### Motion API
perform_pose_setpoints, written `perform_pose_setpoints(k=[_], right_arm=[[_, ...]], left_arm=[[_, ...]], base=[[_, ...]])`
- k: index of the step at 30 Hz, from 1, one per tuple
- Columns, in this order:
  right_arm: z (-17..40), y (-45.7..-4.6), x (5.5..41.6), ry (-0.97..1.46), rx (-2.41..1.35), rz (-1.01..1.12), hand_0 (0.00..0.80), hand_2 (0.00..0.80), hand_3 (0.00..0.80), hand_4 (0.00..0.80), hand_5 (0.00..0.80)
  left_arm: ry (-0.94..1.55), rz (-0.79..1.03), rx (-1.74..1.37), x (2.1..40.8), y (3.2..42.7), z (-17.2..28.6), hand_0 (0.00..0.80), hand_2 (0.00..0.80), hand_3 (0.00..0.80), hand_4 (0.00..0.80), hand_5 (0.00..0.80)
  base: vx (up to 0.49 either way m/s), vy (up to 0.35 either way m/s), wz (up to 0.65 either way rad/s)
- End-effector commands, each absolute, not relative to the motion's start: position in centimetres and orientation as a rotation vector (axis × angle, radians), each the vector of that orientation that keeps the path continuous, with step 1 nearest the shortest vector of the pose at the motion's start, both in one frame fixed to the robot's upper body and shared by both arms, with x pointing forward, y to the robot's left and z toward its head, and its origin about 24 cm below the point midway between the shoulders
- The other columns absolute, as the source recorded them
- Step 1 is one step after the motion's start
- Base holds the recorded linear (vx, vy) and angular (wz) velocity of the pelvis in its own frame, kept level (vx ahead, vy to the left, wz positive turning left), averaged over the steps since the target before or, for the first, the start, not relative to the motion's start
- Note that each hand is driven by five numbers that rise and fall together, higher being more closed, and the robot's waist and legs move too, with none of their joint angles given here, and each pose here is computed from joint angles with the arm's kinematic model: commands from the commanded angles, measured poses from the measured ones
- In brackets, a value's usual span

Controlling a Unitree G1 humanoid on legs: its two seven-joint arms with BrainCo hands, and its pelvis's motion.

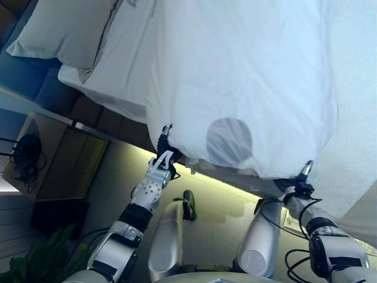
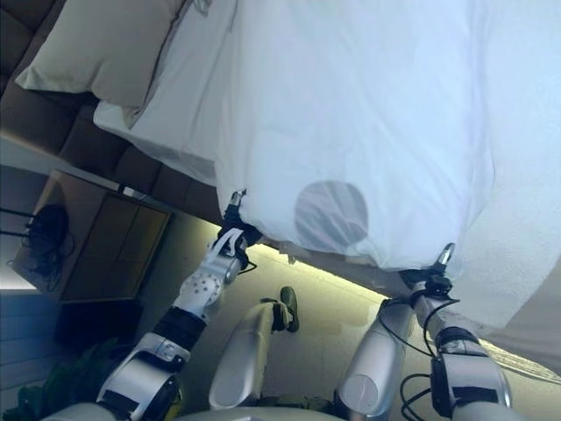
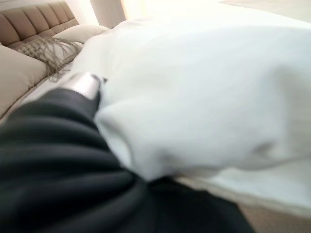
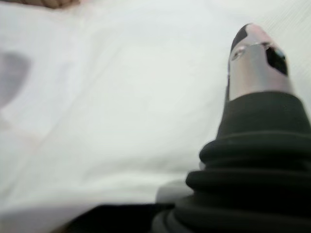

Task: Make the bed neatly

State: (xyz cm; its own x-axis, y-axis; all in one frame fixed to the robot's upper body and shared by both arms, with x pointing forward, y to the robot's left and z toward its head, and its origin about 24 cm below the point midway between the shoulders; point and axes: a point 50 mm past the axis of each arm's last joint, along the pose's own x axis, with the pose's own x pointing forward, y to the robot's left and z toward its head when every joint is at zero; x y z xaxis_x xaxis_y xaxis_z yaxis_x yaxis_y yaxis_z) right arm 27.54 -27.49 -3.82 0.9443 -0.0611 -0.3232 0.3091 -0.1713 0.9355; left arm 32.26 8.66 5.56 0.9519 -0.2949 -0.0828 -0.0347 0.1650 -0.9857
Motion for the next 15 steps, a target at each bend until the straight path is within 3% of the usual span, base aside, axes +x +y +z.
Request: perform_pose_setpoints(k=[1,7,13,14,15], right_arm=[[-4.4,-25.2,27.8,0.266,1.715,-0.267,0.0,0.0,0.0,0.0,0.0],[-4.3,-25.0,28.0,0.306,1.648,-0.24,0.0,0.0,0.0,0.0,0.0],[-0.7,-27.4,30.3,0.196,1.558,-0.17,0.0,0.0,0.0,0.0,0.0],[0.1,-28.1,30.6,0.159,1.554,-0.159,0.342,0.342,0.342,0.342,0.342],[0.6,-28.6,30.8,0.125,1.554,-0.156,0.8,0.8,0.8,0.8,0.8]], left_arm=[[0.273,-0.286,-1.434,30.5,7.0,6.1,0.8,0.8,0.8,0.8,0.8],[0.258,-0.285,-1.453,30.5,6.6,6.6,0.8,0.8,0.8,0.8,0.8],[0.263,-0.317,-1.438,30.6,6.1,7.2,0.8,0.8,0.8,0.8,0.8],[0.268,-0.322,-1.43,30.6,6.1,7.2,0.8,0.8,0.8,0.8,0.8],[0.271,-0.324,-1.423,30.6,6.2,7.2,0.8,0.8,0.8,0.8,0.8]], base=[[-0.01,0.057,0.01],[-0.012,0.02,0.0],[-0.027,0.001,0.0],[-0.036,-0.048,0.03],[-0.032,-0.061,0.05]])
